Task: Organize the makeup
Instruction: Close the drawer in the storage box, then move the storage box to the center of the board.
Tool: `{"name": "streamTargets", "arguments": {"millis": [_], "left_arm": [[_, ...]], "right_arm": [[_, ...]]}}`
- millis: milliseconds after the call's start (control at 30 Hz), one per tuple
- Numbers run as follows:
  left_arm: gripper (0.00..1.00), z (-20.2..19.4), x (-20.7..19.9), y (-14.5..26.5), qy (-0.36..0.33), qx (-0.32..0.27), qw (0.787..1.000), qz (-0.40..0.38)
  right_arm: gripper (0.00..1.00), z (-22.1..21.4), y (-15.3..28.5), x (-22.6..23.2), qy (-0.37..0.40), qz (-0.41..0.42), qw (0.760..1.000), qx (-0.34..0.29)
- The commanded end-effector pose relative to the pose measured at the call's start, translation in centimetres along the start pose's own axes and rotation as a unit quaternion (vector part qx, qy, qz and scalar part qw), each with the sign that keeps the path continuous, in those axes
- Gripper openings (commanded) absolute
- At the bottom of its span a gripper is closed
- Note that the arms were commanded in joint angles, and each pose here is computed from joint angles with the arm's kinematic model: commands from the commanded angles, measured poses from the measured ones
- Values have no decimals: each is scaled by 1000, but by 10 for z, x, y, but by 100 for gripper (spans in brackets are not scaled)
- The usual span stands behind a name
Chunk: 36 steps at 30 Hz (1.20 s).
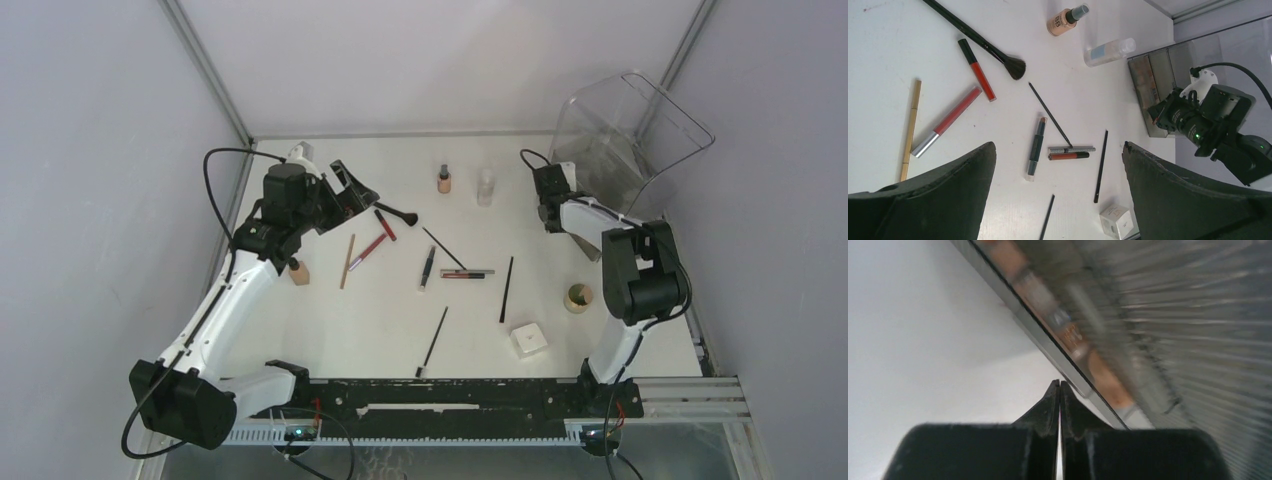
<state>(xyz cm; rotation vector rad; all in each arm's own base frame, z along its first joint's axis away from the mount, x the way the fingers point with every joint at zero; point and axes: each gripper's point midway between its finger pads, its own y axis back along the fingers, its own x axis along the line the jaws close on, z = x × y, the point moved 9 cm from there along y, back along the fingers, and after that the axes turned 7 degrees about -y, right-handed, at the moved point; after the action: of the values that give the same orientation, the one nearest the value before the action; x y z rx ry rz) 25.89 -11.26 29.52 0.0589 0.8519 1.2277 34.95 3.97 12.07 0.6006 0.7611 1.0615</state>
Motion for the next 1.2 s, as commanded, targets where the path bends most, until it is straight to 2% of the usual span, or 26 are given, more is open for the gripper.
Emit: {"name": "streamTargets", "arguments": {"millis": [0,100,233,433,500,600,667,733,833,967,1167], "left_arm": [[100,0,5,2,-11,-15,1000,4],[100,1,4,-1,-10,-13,1000,1],[100,0,3,-3,-10,-10,1000,-3],[100,-1,6,-1,-11,-15,1000,3],[100,0,5,0,-11,-14,1000,0],[100,1,2,-2,-12,-13,1000,-10],[100,2,0,-4,-13,-13,1000,-22],[100,2,-3,-5,-13,-13,999,-31],[100,0,-6,-7,-14,-12,999,-38],[100,-3,-5,-4,-19,-11,999,-38],[100,-6,-3,-3,-19,-11,999,-37]], "right_arm": [[4,24,-5,-24,-22,-81,995,-51],[7,23,19,-5,-2,-50,994,-102],[8,26,45,17,13,-2,991,-133],[15,40,97,13,-9,70,981,-178],[21,57,127,1,-29,97,975,-198],[39,87,178,-28,-59,136,962,-230],[53,104,197,-55,-92,153,956,-233],[59,117,206,-76,-130,171,949,-229],[66,138,210,-101,-162,150,946,-237],[67,155,204,-128,-213,62,953,-208],[65,143,215,-166,-310,7,922,-231]]}}
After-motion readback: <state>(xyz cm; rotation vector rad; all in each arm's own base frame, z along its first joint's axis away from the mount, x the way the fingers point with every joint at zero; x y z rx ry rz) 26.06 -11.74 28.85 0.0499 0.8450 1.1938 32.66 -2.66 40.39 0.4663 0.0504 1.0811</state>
